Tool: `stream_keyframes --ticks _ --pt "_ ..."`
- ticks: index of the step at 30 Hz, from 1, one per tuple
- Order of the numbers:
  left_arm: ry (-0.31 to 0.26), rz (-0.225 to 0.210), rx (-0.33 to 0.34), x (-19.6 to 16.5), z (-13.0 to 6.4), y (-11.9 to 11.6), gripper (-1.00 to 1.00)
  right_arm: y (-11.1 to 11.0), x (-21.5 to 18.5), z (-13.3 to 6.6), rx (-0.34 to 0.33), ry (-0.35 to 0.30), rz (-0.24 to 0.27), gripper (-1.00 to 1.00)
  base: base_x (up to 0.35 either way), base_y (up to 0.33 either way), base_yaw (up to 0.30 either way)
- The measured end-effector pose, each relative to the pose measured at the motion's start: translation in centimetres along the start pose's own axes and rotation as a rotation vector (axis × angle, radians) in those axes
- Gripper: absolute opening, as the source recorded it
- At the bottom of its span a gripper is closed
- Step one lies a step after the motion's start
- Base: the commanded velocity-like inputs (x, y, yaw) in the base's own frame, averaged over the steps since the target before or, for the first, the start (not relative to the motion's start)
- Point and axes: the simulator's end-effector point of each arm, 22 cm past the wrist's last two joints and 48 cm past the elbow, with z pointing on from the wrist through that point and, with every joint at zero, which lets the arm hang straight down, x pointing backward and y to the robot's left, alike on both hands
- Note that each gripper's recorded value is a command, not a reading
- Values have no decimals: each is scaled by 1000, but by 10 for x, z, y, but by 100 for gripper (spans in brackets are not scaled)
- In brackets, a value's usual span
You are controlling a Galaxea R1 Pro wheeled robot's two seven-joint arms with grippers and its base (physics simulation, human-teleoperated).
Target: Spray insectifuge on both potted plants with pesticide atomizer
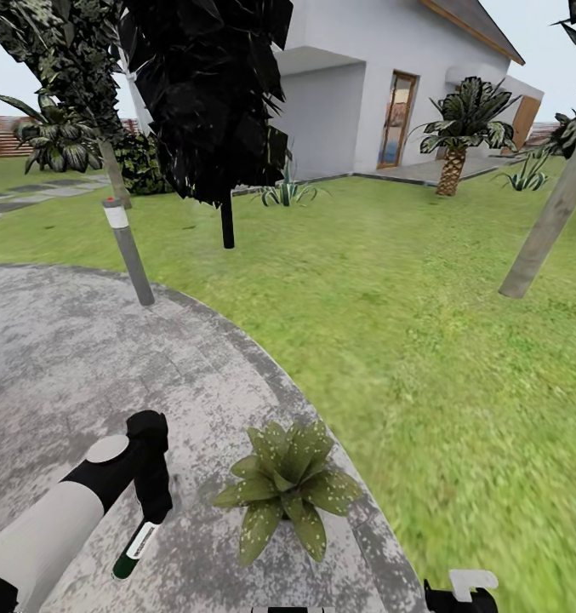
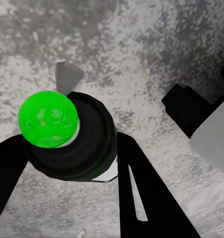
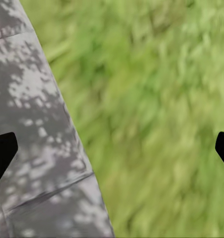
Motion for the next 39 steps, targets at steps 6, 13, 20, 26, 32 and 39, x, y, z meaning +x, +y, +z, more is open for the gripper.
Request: stream_keyframes --ticks 6,13,20,26,32,39 --pt "-28 32 -4 -25 -9 -8 -100 0 1 0 0 1 1 100 38 16 0" --pt "-26 40 -17 -28 -13 -5 -100 1 1 0 0 2 1 100 -176 1 0" --pt "-35 38 -32 -30 -21 2 -100 0 1 0 0 1 2 100 -56 0 0" --pt "-55 27 -75 -34 -45 20 -100 0 0 0 0 0 1 100 -1 0 -147" --pt "-36 62 -145 -48 -61 25 -100 0 0 0 1 -1 3 100 0 0 -29" --pt "-38 124 -208 -87 -79 13 -100 1 0 0 1 -1 4 100 0 0 59"
